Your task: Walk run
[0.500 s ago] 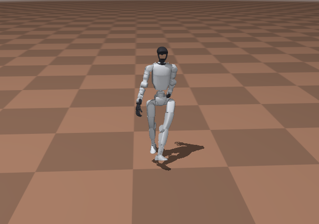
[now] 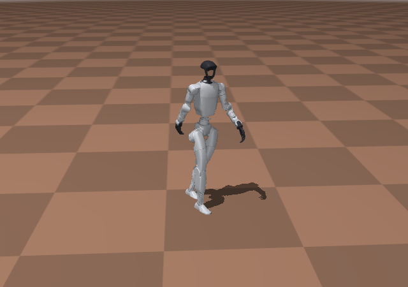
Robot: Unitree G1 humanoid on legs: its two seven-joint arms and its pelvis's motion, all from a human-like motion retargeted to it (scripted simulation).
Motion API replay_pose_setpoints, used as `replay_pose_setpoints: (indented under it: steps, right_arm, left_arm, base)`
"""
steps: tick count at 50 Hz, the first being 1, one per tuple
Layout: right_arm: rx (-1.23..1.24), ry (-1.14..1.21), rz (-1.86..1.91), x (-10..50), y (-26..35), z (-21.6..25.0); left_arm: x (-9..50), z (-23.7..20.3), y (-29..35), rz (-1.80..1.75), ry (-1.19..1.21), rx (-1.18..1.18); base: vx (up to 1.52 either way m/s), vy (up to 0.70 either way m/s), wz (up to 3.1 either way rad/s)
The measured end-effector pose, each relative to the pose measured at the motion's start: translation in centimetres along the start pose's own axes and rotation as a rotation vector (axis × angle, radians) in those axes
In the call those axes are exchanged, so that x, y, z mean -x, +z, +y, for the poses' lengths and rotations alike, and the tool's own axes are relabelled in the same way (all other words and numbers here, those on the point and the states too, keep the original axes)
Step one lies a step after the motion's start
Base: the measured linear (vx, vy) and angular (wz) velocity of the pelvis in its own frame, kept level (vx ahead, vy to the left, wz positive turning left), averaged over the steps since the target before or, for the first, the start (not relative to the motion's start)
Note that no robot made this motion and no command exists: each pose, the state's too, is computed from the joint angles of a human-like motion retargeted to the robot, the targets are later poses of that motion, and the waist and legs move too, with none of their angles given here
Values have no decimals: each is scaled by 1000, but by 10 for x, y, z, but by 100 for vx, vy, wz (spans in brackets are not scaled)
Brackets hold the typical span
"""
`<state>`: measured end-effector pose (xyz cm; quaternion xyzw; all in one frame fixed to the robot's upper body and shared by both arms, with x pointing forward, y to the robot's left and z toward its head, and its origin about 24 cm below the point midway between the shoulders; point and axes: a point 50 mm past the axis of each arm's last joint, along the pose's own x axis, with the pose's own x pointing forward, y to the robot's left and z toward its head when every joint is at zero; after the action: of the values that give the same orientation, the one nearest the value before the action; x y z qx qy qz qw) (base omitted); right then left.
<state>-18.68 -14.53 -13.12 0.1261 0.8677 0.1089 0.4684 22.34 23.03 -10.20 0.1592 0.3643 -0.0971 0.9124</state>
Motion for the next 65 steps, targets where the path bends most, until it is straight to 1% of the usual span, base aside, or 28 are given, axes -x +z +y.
replay_pose_setpoints:
  steps: [3,5,7,10,12,15,17,19,21,23,25,29,31,33,35,37,42,46,51,55,59,62,65]
  right_arm:
    - [0,-17,51,0,-8,-2]
    - [15,-62,63,2,-7,-8]
    - [39,-123,50,8,5,-20]
    - [46,-206,-20,19,33,-35]
    - [49,-239,-116,25,58,-39]
    - [57,-243,-320,43,112,-37]
    - [81,-274,-443,64,155,-36]
    - [96,-340,-581,91,197,-36]
    - [115,-413,-750,122,235,-34]
    - [159,-466,-927,157,269,-31]
    - [223,-497,-1085,193,295,-27]
    - [340,-557,-1285,258,323,-28]
    - [379,-596,-1331,280,327,-31]
    - [390,-633,-1341,289,328,-36]
    - [374,-656,-1316,284,325,-41]
    - [359,-648,-1241,262,317,-44]
    - [371,-536,-871,167,269,-42]
    - [379,-449,-559,106,212,-39]
    - [356,-316,-336,51,139,-28]
    - [305,-232,-228,24,88,-19]
    - [213,-144,-113,10,50,-10]
    - [148,-97,-58,6,34,-5]
    - [95,-75,-57,6,34,-6]
  left_arm:
    - [1,13,10,-41,56,-17]
    - [4,13,1,-30,84,8]
    - [9,2,-23,29,87,75]
    - [25,-40,-76,222,0,193]
    - [48,-73,-119,412,-114,246]
    - [96,-114,-171,723,-282,240]
    - [129,-127,-197,896,-370,195]
    - [158,-146,-214,999,-456,127]
    - [184,-169,-225,1047,-516,72]
    - [206,-190,-232,1060,-554,72]
    - [226,-207,-236,1077,-573,137]
    - [260,-228,-240,1183,-565,374]
    - [269,-233,-241,1235,-529,489]
    - [274,-235,-242,1271,-483,578]
    - [274,-233,-242,1285,-438,632]
    - [267,-228,-242,1278,-403,654]
    - [232,-205,-238,1172,-313,648]
    - [167,-159,-217,1009,-259,562]
    - [69,-90,-147,635,-143,318]
    - [19,-38,-71,304,-78,158]
    - [2,10,-10,82,-7,49]
    - [2,32,11,-2,62,19]
    - [3,32,7,-9,111,52]
  base:
    - [84,-41,44]
    - [94,-39,-1]
    - [96,-30,31]
    - [108,-44,136]
    - [102,-59,107]
    - [92,-63,18]
    - [91,-60,-33]
    - [76,-41,-34]
    - [94,-43,-49]
    - [94,-45,-77]
    - [85,-43,-50]
    - [91,-40,-31]
    - [97,-34,-25]
    - [108,-33,6]
    - [119,-31,17]
    - [129,-29,-51]
    - [134,-24,-16]
    - [105,-27,64]
    - [88,-27,53]
    - [86,-35,172]
    - [88,-52,61]
    - [82,-52,-79]
    - [97,-60,-55]
